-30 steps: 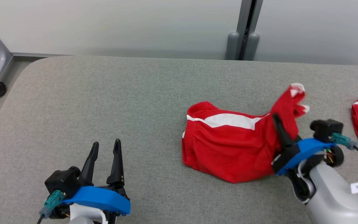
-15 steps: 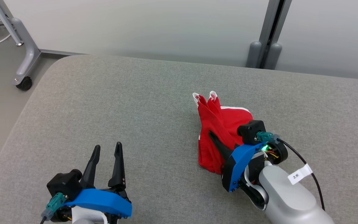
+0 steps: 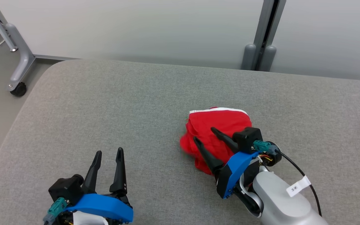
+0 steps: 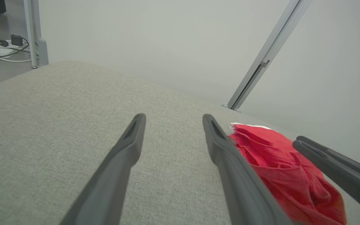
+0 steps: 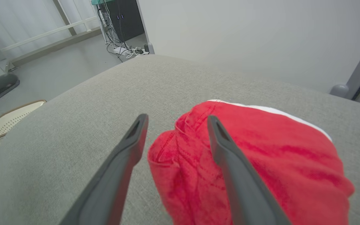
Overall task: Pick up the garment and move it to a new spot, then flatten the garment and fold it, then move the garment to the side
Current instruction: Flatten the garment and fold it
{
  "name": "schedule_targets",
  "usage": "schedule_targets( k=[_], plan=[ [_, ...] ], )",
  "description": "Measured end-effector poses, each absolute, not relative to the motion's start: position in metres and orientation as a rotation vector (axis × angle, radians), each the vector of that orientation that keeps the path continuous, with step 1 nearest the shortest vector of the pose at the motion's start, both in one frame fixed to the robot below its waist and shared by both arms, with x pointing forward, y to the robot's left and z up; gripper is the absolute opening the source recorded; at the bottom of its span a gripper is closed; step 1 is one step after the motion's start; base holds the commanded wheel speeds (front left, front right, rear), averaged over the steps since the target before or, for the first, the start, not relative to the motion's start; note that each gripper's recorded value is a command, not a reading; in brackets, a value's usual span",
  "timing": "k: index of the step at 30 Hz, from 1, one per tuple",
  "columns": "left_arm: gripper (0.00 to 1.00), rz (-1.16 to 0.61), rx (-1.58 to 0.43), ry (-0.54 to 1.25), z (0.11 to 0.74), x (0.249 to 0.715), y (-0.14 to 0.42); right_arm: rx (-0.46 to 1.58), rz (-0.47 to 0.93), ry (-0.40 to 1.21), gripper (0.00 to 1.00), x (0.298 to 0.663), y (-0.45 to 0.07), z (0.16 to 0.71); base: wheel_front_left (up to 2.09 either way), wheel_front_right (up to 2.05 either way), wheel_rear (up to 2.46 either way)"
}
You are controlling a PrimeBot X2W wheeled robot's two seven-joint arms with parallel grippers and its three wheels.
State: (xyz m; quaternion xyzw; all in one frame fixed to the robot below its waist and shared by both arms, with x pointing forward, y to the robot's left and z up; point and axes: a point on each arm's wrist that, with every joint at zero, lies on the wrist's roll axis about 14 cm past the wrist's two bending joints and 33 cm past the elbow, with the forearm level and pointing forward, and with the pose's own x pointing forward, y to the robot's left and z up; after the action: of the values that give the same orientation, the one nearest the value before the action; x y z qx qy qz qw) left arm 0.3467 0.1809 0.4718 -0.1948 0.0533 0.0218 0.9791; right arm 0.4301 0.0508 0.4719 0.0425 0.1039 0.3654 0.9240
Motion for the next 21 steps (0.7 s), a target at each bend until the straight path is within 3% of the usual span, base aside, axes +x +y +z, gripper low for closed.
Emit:
schedule_targets(
  k=[10,16,17,18,21],
  plan=[
    [1.00,0.026,-0.391,0.113,0.471,0.350,0.175,0.093,0.634,0.092,1.00,0.458,0.003,0.495,0.00,0.00,0.00],
    [1.00,0.031,-0.391,0.121,0.469,0.350,0.175,-0.011,0.592,0.074,1.00,0.469,-0.018,0.490,0.00,0.00,0.00],
    [1.00,0.032,-0.391,0.120,0.469,0.350,0.175,-0.040,0.590,0.080,0.61,0.470,-0.021,0.486,0.00,0.00,0.00],
    [1.00,0.033,-0.392,0.121,0.468,0.350,0.175,-0.064,0.588,0.089,0.43,0.471,-0.023,0.482,0.00,0.00,0.00],
    [1.00,0.042,-0.392,0.122,0.467,0.349,0.178,-0.117,0.596,0.133,0.12,0.467,-0.024,0.464,0.00,0.00,0.00]
  ],
)
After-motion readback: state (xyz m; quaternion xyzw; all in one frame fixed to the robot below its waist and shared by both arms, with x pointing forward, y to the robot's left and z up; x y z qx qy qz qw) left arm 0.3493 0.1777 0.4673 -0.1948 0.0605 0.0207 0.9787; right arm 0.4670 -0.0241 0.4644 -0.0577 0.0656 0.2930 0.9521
